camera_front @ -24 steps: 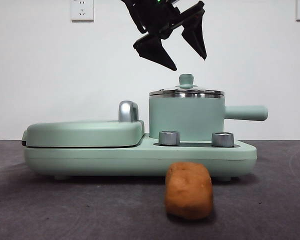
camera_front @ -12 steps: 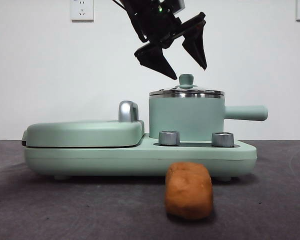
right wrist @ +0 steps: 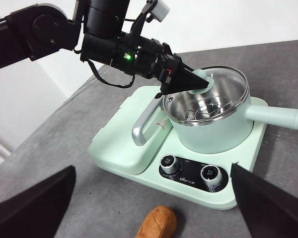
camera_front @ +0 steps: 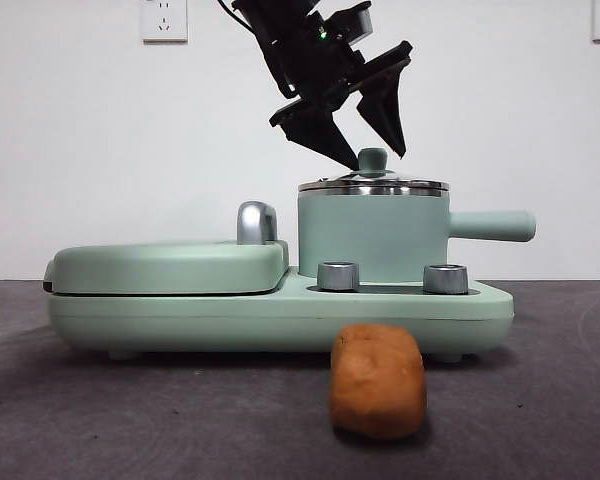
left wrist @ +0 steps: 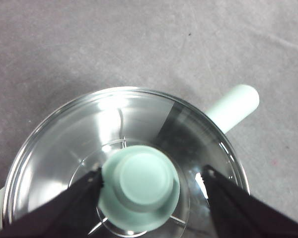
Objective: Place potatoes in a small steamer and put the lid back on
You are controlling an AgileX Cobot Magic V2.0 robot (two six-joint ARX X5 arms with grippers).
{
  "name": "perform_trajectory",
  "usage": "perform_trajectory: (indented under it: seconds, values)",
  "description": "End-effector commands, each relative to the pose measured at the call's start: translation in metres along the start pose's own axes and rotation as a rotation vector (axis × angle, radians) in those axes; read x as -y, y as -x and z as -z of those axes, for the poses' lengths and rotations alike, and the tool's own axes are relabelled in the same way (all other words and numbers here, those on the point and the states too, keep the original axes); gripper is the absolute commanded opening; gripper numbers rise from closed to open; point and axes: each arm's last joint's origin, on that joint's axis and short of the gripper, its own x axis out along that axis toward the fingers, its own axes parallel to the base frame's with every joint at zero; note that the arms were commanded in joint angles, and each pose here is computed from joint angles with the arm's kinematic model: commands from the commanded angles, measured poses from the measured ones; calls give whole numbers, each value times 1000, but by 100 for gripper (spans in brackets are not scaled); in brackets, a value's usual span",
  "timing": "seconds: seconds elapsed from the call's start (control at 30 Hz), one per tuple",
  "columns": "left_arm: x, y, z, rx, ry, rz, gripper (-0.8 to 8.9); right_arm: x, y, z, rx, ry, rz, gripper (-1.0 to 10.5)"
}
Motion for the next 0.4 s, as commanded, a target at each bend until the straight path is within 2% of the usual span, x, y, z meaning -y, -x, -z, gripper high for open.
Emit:
perform_trajectory:
  seconds: [0.03,0.17,0.23,0.4]
  values:
    - [3,-7,-2,-1,-36,1,276,-2,1,-3,12,25,-4,497]
    - [3,-9,-1,-7,-53,-17,271,-2,1,-3,12,25,-4,497]
    - [2,-11,0,-12,-54,-17,203,-2,1,-3,12,25,-4,497]
    - [2,-12,0,-6,-56,-18,185,-2,1,-3,12,25,-4,497]
